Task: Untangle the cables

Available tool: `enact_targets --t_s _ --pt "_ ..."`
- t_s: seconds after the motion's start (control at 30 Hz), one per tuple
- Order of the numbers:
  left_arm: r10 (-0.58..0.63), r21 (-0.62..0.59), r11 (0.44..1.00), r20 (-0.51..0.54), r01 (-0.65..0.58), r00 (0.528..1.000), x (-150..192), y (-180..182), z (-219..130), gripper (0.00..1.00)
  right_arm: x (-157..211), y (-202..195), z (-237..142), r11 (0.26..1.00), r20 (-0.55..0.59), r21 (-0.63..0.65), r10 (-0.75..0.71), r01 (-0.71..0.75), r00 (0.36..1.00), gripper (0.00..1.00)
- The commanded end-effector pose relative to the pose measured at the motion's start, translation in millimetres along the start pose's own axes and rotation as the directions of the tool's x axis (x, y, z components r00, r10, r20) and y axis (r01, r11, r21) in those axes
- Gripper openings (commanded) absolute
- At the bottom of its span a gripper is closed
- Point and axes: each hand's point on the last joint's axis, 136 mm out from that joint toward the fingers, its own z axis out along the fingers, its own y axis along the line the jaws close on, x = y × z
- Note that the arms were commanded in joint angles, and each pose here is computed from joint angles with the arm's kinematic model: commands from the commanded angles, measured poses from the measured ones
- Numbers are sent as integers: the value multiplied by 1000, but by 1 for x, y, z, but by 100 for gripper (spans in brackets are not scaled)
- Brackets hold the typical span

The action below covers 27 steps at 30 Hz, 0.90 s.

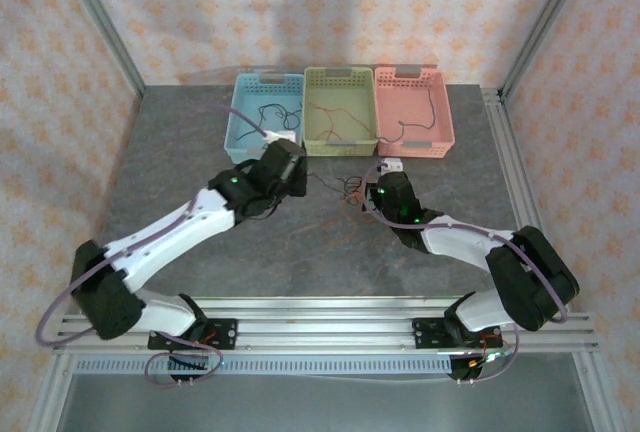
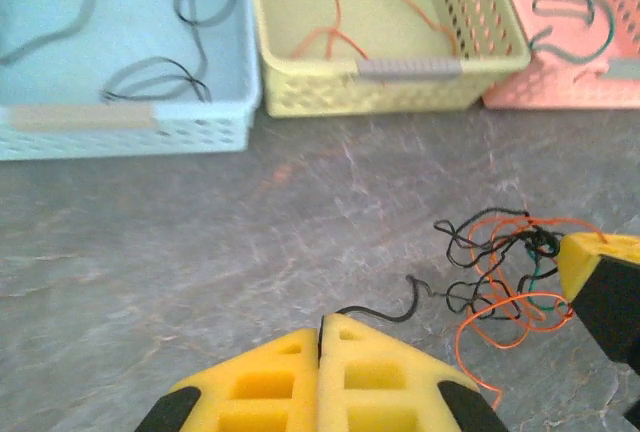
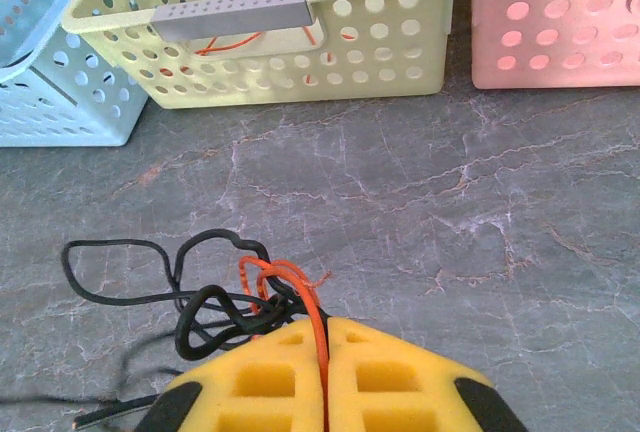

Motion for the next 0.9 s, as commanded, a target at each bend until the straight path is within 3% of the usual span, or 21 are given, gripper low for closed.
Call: enact_targets --t_s 0.0,0.17,0.4,0.87 --pt "31 -153 988 31 -26 999 -5 46 -37 0 -7 -4 -2 1000 37 16 18 -18 999 0" --pt "-35 -183 981 182 69 983 -22 84 -95 0 -8 -7 -3 999 43 32 14 -15 999 0" --pt "-102 -196 963 370 185 923 -36 131 -165 0 -8 -15 -3 997 52 76 7 -11 999 0" --pt "-158 -177 944 496 278 854 -49 160 -220 0 -8 -30 -4 987 61 159 5 -15 998 0"
